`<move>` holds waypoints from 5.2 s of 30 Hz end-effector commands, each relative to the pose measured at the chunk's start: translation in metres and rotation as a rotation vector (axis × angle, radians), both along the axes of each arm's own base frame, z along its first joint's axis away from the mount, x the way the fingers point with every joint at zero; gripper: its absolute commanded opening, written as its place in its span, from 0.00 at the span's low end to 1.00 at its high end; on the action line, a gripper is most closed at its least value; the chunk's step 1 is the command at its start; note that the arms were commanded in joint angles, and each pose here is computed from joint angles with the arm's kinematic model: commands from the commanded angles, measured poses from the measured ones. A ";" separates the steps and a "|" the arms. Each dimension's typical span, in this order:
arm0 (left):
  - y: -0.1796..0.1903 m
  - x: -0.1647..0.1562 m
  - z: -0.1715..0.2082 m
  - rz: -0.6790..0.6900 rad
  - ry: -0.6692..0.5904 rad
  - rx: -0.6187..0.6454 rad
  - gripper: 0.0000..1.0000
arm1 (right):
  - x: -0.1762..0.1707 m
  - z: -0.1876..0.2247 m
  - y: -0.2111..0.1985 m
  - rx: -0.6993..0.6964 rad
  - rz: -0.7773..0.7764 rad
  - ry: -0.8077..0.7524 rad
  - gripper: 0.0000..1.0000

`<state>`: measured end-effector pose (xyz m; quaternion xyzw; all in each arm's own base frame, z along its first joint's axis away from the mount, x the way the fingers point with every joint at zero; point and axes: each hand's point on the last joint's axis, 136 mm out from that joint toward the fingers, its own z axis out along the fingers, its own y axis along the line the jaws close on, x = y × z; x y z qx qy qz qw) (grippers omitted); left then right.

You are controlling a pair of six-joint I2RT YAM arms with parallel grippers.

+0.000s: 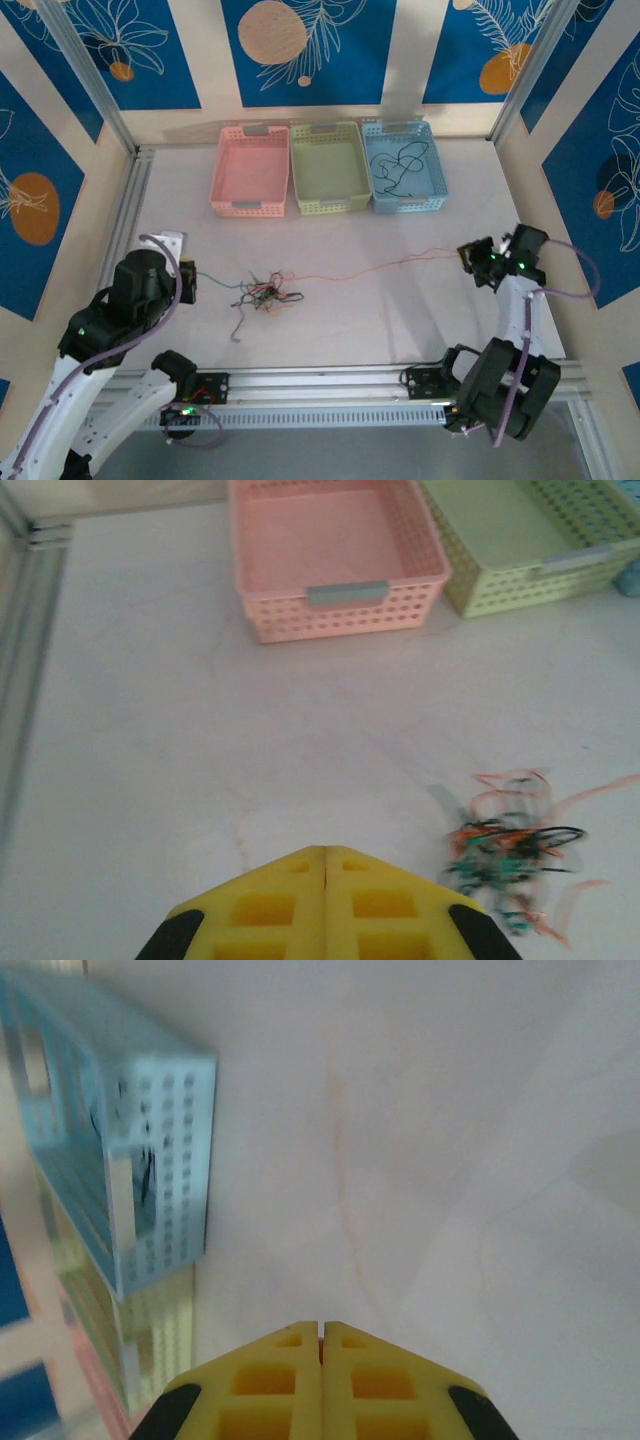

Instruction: Untangle the cables

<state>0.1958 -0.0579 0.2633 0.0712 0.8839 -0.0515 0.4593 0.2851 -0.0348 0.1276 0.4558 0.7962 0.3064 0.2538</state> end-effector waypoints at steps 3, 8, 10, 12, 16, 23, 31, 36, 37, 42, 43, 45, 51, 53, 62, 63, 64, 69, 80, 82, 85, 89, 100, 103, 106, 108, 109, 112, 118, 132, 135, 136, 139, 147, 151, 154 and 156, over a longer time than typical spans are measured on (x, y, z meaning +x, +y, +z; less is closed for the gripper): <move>-0.041 0.022 0.003 -0.131 -0.002 -0.095 0.00 | 0.005 0.004 0.025 -0.095 0.122 0.041 0.00; -0.045 0.023 -0.008 -0.159 0.024 -0.072 0.00 | 0.002 -0.001 0.031 -0.082 0.170 0.089 0.26; -0.046 0.022 -0.009 -0.168 0.026 -0.075 0.00 | -0.001 0.002 0.032 -0.095 0.173 0.097 0.35; -0.048 0.023 -0.010 -0.174 0.026 -0.079 0.00 | -0.003 0.011 0.036 -0.120 0.180 0.082 0.39; -0.049 0.023 -0.014 -0.177 0.028 -0.081 0.00 | -0.005 0.031 0.065 -0.109 0.247 0.039 0.42; -0.049 0.022 -0.016 -0.180 0.025 -0.084 0.00 | -0.019 0.029 0.202 -0.050 0.642 -0.019 0.41; -0.049 0.022 -0.018 -0.179 0.029 -0.080 0.00 | -0.045 0.012 0.337 -0.230 1.173 -0.071 0.38; -0.047 0.022 -0.019 -0.174 0.032 -0.073 0.00 | -0.044 -0.007 0.388 -0.330 1.355 -0.107 0.37; -0.047 0.023 -0.020 -0.173 0.034 -0.071 0.00 | -0.045 -0.010 0.396 -0.328 1.392 -0.120 0.37; -0.046 0.023 -0.021 -0.170 0.034 -0.067 0.00 | -0.044 -0.033 0.419 -0.347 1.516 -0.110 0.37; -0.046 0.023 -0.020 -0.170 0.032 -0.068 0.00 | -0.043 -0.038 0.420 -0.357 1.530 -0.099 0.37; -0.046 0.023 -0.020 -0.169 0.031 -0.067 0.00 | -0.042 -0.046 0.422 -0.371 1.547 -0.088 0.37; -0.046 0.023 -0.021 -0.167 0.034 -0.065 0.00 | -0.047 -0.052 0.428 -0.347 1.578 -0.092 0.37; -0.046 0.022 -0.021 -0.167 0.035 -0.064 0.00 | -0.048 -0.052 0.429 -0.338 1.583 -0.097 0.37; -0.045 0.023 -0.022 -0.164 0.038 -0.063 0.00 | -0.051 -0.049 0.432 -0.315 1.591 -0.119 0.37; -0.046 0.023 -0.022 -0.166 0.037 -0.063 0.00 | -0.052 -0.047 0.433 -0.306 1.592 -0.129 0.37; -0.046 0.023 -0.022 -0.166 0.039 -0.063 0.00 | -0.052 -0.045 0.434 -0.299 1.593 -0.142 0.38; -0.046 0.023 -0.022 -0.168 0.038 -0.065 0.00 | -0.056 -0.037 0.438 -0.269 1.600 -0.186 0.40; -0.046 0.025 -0.027 -0.163 0.056 -0.058 0.00 | -0.066 -0.032 0.442 -0.212 1.634 -0.226 0.40; -0.045 0.026 -0.027 -0.160 0.058 -0.057 0.00 | -0.066 -0.035 0.442 -0.214 1.637 -0.211 0.40; -0.045 0.026 -0.027 -0.159 0.058 -0.058 0.00 | -0.069 -0.039 0.442 -0.203 1.641 -0.202 0.40; -0.045 0.026 -0.027 -0.159 0.058 -0.059 0.00 | -0.071 -0.042 0.442 -0.208 1.652 -0.193 0.39; -0.045 0.025 -0.025 -0.161 0.053 -0.064 0.00 | -0.078 -0.048 0.445 -0.203 1.683 -0.175 0.27; -0.045 0.025 -0.025 -0.161 0.052 -0.065 0.00 | -0.079 -0.049 0.445 -0.201 1.687 -0.171 0.24; -0.045 0.025 -0.025 -0.161 0.051 -0.064 0.00 | -0.079 -0.048 0.445 -0.200 1.686 -0.173 0.23; -0.045 0.025 -0.025 -0.161 0.051 -0.065 0.00 | -0.079 -0.050 0.445 -0.201 1.687 -0.168 0.22; -0.045 0.025 -0.025 -0.161 0.050 -0.065 0.00 | -0.079 -0.050 0.445 -0.201 1.686 -0.167 0.22; -0.045 0.025 -0.024 -0.161 0.047 -0.066 0.00 | -0.079 -0.050 0.445 -0.201 1.686 -0.168 0.21; -0.044 0.024 -0.024 -0.161 0.044 -0.066 0.00 | -0.078 -0.049 0.443 -0.210 1.678 -0.171 0.06; -0.039 0.024 -0.019 -0.137 0.021 -0.060 0.00 | -0.019 -0.008 0.362 -0.146 1.287 -0.276 0.00; -0.038 0.024 -0.019 -0.133 0.019 -0.058 0.00 | 0.008 -0.001 0.306 -0.091 1.070 -0.262 0.00; -0.037 0.024 -0.019 -0.131 0.017 -0.058 0.00 | 0.016 0.000 0.288 -0.061 0.998 -0.259 0.00; -0.037 0.024 -0.019 -0.129 0.018 -0.058 0.00 | 0.030 -0.007 0.239 -0.003 0.822 -0.216 0.00; -0.028 0.023 -0.012 -0.096 -0.016 -0.052 0.00 | 0.042 -0.026 0.179 0.058 0.579 -0.120 0.00; -0.019 0.021 -0.005 -0.058 -0.053 -0.043 0.00 | 0.044 -0.037 0.154 0.093 0.476 -0.073 0.00; -0.016 0.021 -0.004 -0.047 -0.066 -0.041 0.00 | 0.044 -0.038 0.152 0.113 0.473 -0.072 0.00; -0.019 0.021 -0.005 -0.057 -0.054 -0.042 0.00 | 0.045 -0.037 0.155 0.117 0.488 -0.084 0.00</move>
